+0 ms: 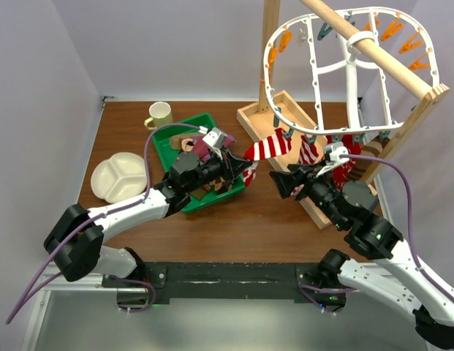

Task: Remove the socks clipped to the hanger
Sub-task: Remove the sock from the hanger.

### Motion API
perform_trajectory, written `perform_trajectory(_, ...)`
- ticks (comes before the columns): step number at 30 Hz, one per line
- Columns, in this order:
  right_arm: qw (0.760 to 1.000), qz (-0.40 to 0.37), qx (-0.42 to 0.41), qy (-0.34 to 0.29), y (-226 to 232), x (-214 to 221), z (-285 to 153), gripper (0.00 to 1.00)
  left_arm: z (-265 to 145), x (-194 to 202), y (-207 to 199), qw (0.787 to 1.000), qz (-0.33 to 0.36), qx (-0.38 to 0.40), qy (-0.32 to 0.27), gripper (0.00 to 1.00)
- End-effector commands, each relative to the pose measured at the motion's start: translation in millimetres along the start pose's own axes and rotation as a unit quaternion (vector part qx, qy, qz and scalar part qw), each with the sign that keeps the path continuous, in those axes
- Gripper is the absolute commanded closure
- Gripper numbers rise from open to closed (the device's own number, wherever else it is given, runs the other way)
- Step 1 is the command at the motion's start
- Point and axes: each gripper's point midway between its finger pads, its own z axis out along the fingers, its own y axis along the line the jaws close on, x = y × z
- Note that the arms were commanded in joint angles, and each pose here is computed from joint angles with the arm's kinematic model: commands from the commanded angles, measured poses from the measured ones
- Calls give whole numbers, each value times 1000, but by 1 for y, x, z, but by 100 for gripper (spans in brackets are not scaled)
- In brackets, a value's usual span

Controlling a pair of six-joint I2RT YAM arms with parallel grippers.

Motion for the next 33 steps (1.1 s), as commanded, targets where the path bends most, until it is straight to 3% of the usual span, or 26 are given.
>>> perform_trajectory(1,998,8,37,-42,-10,-24,-2,31,3,-24,-10,999,13,16,-35,100)
perform_trajectory(11,993,22,76,-84,-22,-36,6,30,-1,-13,-18,999,3,24,-23,100)
perform_trajectory(19,993,-10,79,-92,-17,-47,24,28,-10,0,-30,999,-5,32,-14,100)
perform_trajectory(33,987,-19,117,-113,-35,-56,4,25,-19,13,-40,999,-15,36,-5,100)
